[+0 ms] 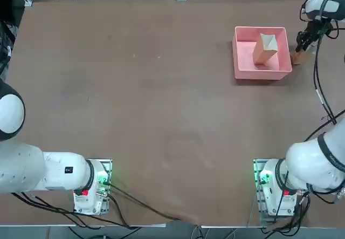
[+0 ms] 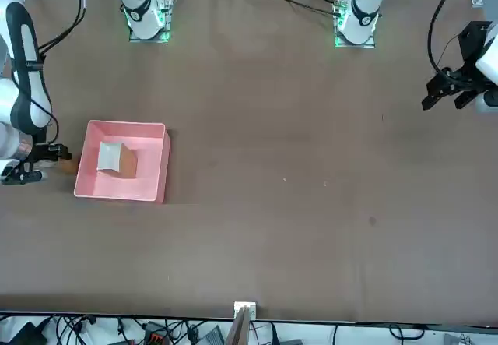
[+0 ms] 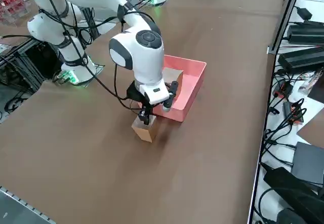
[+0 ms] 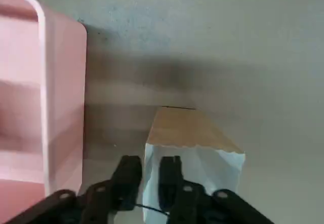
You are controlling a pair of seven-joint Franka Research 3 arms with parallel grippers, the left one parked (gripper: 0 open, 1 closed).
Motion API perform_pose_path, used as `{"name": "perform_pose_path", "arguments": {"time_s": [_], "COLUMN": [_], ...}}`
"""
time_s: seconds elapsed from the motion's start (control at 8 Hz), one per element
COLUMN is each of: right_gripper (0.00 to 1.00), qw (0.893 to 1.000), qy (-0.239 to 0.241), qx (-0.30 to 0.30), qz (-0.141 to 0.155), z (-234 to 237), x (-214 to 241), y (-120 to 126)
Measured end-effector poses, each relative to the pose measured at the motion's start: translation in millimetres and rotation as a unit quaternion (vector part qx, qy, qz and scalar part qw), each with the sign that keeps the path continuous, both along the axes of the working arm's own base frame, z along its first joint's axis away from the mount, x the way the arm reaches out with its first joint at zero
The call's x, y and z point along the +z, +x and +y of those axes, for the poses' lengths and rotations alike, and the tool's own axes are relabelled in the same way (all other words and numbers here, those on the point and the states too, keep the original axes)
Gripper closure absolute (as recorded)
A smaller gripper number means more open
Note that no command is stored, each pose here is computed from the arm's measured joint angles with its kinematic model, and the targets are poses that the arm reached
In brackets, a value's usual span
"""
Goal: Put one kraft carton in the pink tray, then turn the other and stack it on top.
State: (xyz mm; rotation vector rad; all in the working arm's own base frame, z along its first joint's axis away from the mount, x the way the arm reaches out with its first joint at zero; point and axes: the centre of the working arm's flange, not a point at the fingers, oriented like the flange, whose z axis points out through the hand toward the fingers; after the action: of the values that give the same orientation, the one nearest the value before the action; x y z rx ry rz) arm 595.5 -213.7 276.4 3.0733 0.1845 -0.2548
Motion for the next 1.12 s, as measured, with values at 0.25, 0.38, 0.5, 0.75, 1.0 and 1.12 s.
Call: {"name": "perform_pose_path", "arguments": {"time_s": [0.25,0.38,0.5,0.75,1.0,1.12], "right_gripper": [0.98,0.98,0.98,0.98,0.98,0.98], "qw": [1.000,1.000,0.999,0.997,0.994,0.991], "qy": [0.000,0.000,0.001,-0.001,-0.001,0.000], "qx": [0.007,0.020,0.036,0.065,0.093,0.109], "qz": [0.000,-0.002,0.000,0.028,0.059,0.074], "z": [1.2,2.4,3.6,16.0,64.5,93.4], "x": [1.1,5.6,15.9,65.5,140.4,173.2], "y": [0.9,2.9,5.1,11.2,20.3,21.8]}}
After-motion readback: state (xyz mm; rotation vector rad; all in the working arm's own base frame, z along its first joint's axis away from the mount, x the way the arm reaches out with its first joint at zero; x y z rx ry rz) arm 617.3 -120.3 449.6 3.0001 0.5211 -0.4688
